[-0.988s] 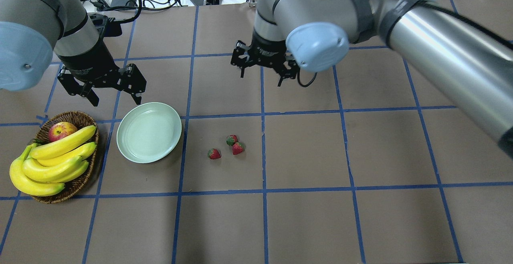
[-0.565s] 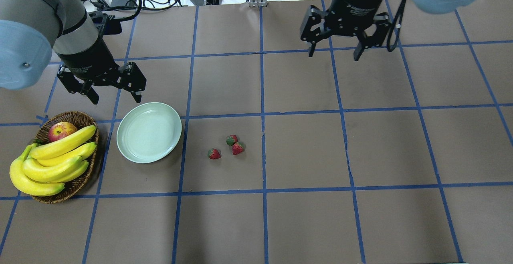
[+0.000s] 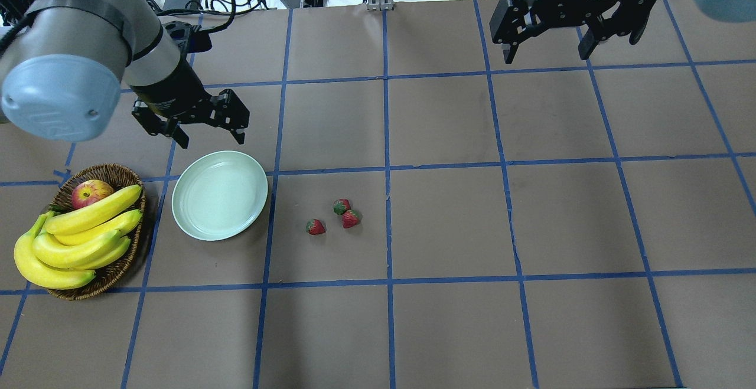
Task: Collect all strawberries into plate
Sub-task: 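Reach the left gripper over the strawberries and grasp one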
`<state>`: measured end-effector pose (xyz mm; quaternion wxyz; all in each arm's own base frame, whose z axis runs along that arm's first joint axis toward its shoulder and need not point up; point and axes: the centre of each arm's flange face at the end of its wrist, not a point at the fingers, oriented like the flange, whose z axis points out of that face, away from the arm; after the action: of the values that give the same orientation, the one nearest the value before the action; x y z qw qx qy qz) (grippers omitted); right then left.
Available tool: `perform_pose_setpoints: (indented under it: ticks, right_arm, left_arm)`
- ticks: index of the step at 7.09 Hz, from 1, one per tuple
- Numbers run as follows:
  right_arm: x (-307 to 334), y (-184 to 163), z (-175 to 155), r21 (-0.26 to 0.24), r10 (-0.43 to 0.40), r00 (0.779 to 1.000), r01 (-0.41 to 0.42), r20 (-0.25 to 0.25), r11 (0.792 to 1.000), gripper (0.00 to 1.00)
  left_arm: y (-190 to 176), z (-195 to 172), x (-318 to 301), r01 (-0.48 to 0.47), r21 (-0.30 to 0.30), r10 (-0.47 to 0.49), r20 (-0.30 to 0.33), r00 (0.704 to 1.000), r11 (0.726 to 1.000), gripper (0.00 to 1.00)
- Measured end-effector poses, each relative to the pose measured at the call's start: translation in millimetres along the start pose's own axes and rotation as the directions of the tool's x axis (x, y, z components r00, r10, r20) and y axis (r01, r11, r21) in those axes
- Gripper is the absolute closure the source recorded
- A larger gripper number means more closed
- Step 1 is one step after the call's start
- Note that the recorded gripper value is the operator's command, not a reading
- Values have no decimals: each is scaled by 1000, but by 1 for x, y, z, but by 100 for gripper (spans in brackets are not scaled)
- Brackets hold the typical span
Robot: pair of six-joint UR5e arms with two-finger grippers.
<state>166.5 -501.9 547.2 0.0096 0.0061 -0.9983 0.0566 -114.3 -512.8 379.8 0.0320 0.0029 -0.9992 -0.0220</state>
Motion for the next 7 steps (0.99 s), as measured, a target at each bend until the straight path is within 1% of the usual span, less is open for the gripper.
perform_pose_setpoints:
  ticks: [1, 2, 3, 4, 6, 7]
  right_arm:
    - [0, -2, 3, 20, -4, 1000, 4, -6, 1000, 0]
    - [-1, -1, 6, 25, -5, 1000, 6, -4, 1000, 0]
    - [0, 1, 8, 24, -18, 1000, 18, -3, 1000, 0]
    - [0, 3, 9, 25, -47, 999, 47, -4, 999, 0]
    - [1, 7, 7, 27, -84, 996, 84, -11, 996, 0]
    - [1, 9, 6, 29, -88, 996, 89, -9, 996, 0]
  left_arm:
    - [-3, 26, 18, -32, 18, 32, -29, 999, 999, 0]
    - [-3, 55, 34, -57, 24, 58, -68, 996, 998, 0]
    - [-1, 84, 43, -68, 17, 69, -108, 992, 998, 0]
    - [2, 109, 47, -74, 14, 75, -130, 989, 997, 0]
    - [5, 143, 61, -96, 3, 96, -171, 981, 995, 0]
    - [6, 158, 70, -114, -16, 110, -182, 977, 993, 0]
